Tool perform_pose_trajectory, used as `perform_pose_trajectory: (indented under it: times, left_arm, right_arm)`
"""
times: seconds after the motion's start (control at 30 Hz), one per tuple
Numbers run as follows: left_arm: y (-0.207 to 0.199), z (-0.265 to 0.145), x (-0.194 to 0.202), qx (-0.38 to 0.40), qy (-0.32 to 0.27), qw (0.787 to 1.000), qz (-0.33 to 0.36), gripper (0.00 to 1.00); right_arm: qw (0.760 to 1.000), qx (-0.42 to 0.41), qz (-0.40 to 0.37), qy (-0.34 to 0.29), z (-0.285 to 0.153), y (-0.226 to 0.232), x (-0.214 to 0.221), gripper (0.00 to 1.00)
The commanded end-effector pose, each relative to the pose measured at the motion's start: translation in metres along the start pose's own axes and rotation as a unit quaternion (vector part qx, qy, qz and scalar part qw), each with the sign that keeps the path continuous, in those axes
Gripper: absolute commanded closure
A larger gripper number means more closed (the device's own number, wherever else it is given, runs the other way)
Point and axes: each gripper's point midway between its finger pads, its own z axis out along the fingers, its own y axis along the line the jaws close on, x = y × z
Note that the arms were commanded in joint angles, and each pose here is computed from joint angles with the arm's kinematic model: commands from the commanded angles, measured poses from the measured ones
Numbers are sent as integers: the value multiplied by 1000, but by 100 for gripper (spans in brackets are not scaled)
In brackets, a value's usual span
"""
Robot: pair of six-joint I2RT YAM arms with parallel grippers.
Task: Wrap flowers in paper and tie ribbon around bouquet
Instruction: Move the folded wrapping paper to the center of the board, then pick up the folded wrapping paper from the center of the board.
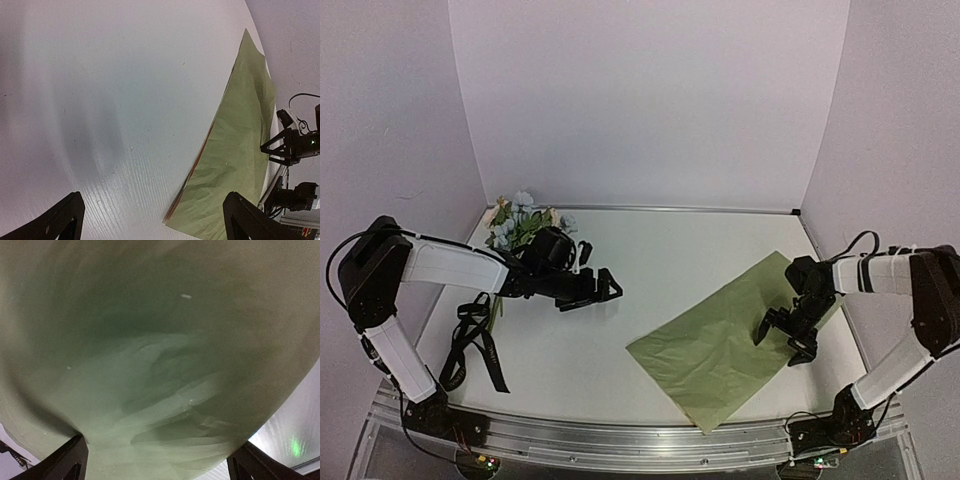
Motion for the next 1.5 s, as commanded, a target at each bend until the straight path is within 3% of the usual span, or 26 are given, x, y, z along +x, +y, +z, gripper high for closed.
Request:
perform_pose_trajectory:
  times: [0.0,0.3,0.5,0.73,1.03,1.47]
  left_arm:
    - [-5,-10,-6,6,-19,999,-26,1]
    - [20,-10,7,-42,-7,996,-79,7]
    - [22,-10,16,-33,7,990,-136,12]
    - [10,-6,26,32,13,972,-231,20]
    - [-24,6,46,98,35,956,-272,22]
    - [-33,22,95,61,29,950,-304,26]
  right_arm:
    - [998,-40,-28,26,0,42,-9,2]
    - [989,3,-124,76,13,106,-5,2]
    - [986,20,-142,83,23,129,0,2]
    - [986,22,-145,73,20,135,4,2]
    - [987,27,-144,70,19,130,7,2]
    - [987,27,-146,67,27,126,12,2]
